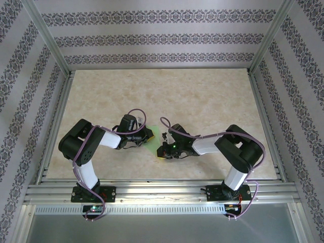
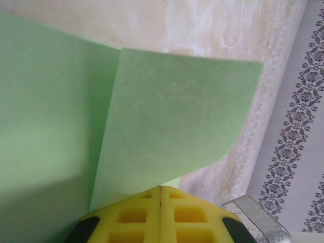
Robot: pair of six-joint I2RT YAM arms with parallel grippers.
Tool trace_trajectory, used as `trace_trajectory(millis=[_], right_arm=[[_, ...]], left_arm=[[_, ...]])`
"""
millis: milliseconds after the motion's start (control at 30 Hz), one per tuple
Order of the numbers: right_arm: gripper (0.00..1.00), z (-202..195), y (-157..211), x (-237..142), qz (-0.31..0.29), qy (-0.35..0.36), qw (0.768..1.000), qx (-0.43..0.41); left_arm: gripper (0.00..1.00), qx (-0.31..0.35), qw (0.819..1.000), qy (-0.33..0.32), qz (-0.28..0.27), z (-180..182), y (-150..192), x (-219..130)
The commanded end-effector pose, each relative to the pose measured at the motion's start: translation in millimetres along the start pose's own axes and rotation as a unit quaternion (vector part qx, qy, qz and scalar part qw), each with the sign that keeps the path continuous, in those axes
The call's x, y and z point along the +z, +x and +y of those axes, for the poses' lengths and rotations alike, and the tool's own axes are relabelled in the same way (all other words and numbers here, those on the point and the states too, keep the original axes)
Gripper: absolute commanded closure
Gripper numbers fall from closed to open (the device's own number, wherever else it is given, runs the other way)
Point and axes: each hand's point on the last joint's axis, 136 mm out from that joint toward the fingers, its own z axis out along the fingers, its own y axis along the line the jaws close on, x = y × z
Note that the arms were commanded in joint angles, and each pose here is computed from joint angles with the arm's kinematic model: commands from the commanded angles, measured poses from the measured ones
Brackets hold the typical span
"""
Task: Fold a paper plane with a square sheet of paper (pick it up from the middle)
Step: Fourth fold the wing at the center of the table.
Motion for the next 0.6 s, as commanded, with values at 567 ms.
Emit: trace_trajectory(millis=[567], right_arm=[[0.97,26.9,24.4,-36.8,0.003,-0.023,1.000,-0.008]], left_arm=[[0.97,-0.021,0.998,-0.057,-0.005,33.3,8.7,-2.0]])
